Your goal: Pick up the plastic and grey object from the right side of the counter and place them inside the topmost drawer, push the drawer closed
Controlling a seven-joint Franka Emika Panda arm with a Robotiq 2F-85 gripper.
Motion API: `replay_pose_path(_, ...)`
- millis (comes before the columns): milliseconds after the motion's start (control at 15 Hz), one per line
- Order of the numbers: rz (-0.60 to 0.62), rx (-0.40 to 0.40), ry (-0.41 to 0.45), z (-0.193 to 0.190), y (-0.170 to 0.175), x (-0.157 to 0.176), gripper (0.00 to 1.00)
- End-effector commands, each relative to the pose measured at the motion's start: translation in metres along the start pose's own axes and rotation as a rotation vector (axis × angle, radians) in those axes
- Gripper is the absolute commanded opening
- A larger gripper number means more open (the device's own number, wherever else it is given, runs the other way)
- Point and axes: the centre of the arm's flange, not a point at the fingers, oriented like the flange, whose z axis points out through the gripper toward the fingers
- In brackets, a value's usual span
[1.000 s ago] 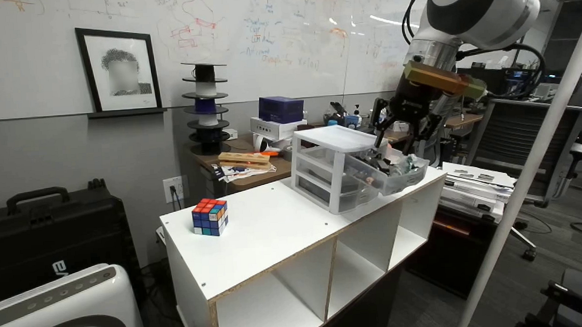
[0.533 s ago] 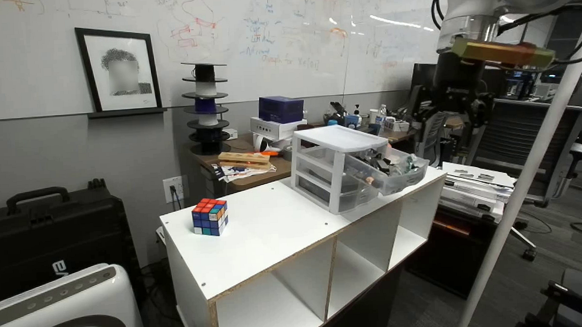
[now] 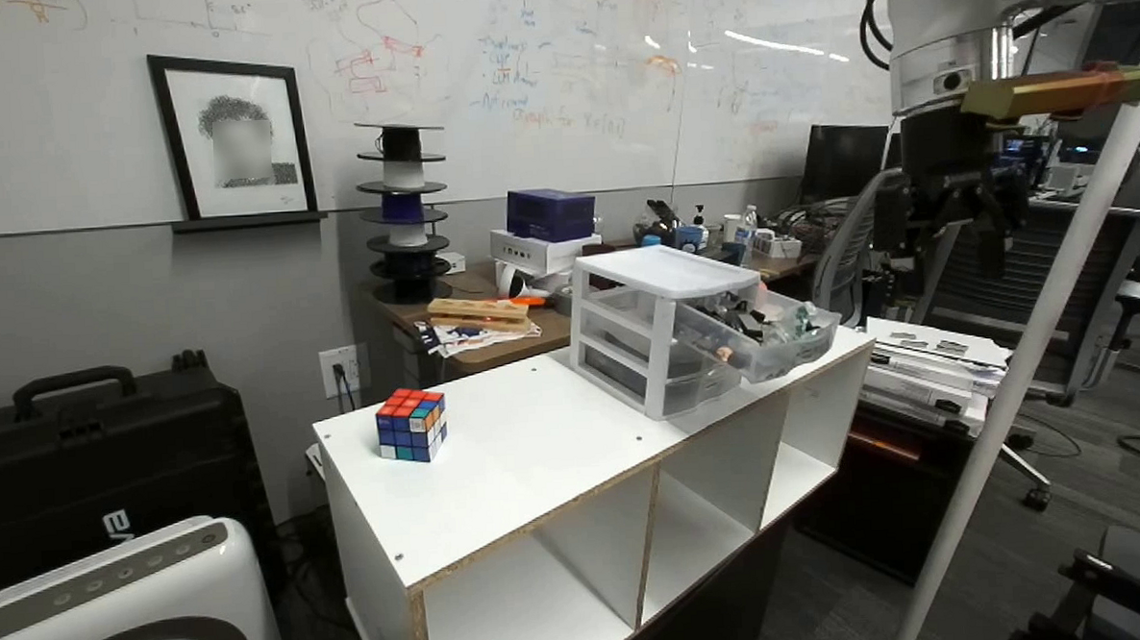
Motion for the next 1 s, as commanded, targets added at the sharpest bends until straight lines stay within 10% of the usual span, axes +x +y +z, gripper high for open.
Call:
replay_pose_path(0, -0.134, -0.053, 0.009, 0.028, -0.018, 0.016, 1.0)
replay_pose_path(333, -0.26, -0.032, 0.018, 0.063, -0.047, 0.021, 1.0)
replay_pose_path(400, -0.278, -0.025, 0.034, 0.066, -0.051, 0.021, 0.75)
replay_pose_path(933, -0.426, 0.08, 0.197, 0.061, -0.069, 0.009, 0.18)
